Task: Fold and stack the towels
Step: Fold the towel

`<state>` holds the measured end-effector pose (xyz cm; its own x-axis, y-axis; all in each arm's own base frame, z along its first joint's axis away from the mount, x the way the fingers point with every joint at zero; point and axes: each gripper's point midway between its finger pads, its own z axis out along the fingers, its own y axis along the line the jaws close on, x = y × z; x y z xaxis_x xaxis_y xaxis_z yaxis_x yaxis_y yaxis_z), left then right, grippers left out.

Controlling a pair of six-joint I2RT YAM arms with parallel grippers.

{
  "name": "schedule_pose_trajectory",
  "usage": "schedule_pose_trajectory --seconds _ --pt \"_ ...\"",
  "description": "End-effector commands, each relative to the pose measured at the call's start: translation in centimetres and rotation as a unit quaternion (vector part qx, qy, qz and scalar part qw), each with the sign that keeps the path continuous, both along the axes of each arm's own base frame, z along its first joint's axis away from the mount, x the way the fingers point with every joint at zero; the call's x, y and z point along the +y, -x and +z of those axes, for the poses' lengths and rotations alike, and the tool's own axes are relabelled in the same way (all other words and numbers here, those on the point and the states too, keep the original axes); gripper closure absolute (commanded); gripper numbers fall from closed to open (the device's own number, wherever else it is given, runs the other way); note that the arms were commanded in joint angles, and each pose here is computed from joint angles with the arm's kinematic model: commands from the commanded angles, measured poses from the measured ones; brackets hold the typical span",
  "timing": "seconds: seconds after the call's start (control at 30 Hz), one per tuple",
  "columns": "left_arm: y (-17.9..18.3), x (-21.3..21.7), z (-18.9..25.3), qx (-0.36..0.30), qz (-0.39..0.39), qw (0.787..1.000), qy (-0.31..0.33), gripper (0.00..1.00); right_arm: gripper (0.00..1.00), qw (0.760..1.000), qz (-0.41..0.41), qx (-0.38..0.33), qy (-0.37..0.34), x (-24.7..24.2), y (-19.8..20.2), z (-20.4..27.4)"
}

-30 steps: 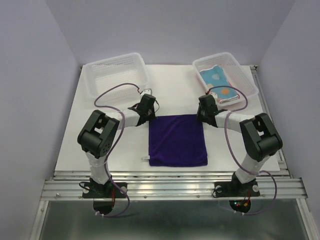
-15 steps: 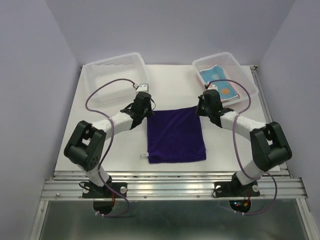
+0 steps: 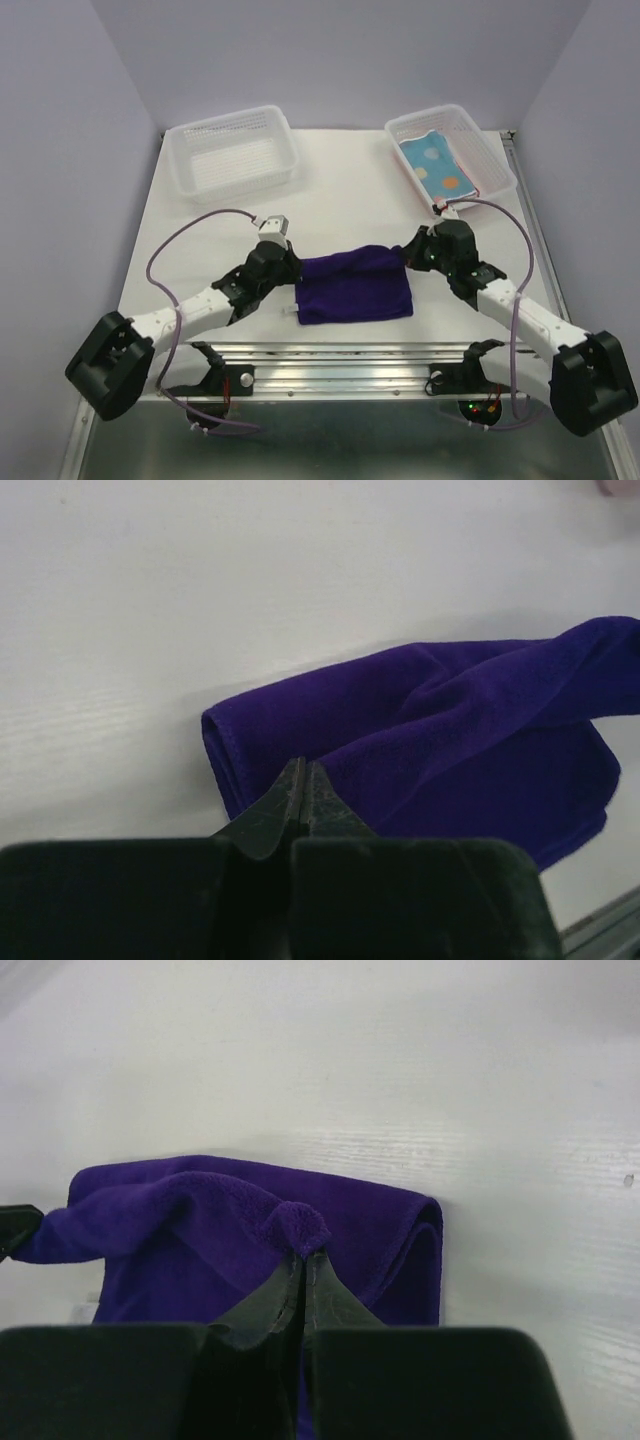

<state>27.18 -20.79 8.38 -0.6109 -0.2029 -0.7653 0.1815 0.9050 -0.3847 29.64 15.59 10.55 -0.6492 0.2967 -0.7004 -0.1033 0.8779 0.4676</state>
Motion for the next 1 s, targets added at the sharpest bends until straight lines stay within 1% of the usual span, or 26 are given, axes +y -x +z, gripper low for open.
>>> schedule_pose_trajectory --seconds 0.0,0.03,0.13,0.33,0.43,0.57,0.7,0.83,0.97 --pt "2.7 -1.3 2.3 -0.023 -0.006 0.996 0.085 1.0 0.99 0.999 0.013 0.008 -0.044 0.3 3.0 0.5" --pt "3.8 -1.3 1.4 -0.01 -0.006 0.995 0.095 1.0 0.99 0.999 0.016 0.014 -0.047 0.3 3.6 0.3" --pt "5.9 -1.4 0.7 0.003 -0.017 0.993 0.119 1.0 0.99 0.998 0.021 0.025 -0.047 -0.1 5.2 -0.7" --pt "7.8 -1.5 0.9 0.016 -0.032 0.987 0.157 1.0 0.99 0.998 0.006 0.048 -0.043 -1.2 7.3 -2.3" --pt "8.4 -1.6 0.8 0.023 -0.037 0.986 0.162 1.0 0.99 0.998 -0.002 0.047 -0.046 -1.6 7.7 -2.6" --pt "8.9 -1.7 0.7 0.033 -0.044 0.985 0.166 1.0 0.99 0.998 0.006 0.035 -0.045 -1.5 7.8 -2.2" --pt "9.6 -1.8 0.1 0.053 -0.049 0.984 0.162 1.0 0.99 0.998 0.004 0.056 -0.034 -1.9 8.4 -3.4" --pt "10.6 -1.4 -1.3 0.091 -0.039 0.983 0.156 1.0 0.98 0.996 -0.01 0.074 -0.052 -1.8 8.9 -3.9" --pt "12.0 -1.4 -2.7 0.127 -0.05 0.979 0.152 1.0 0.93 0.991 -0.031 0.108 -0.067 -2.1 10.2 -4.8"
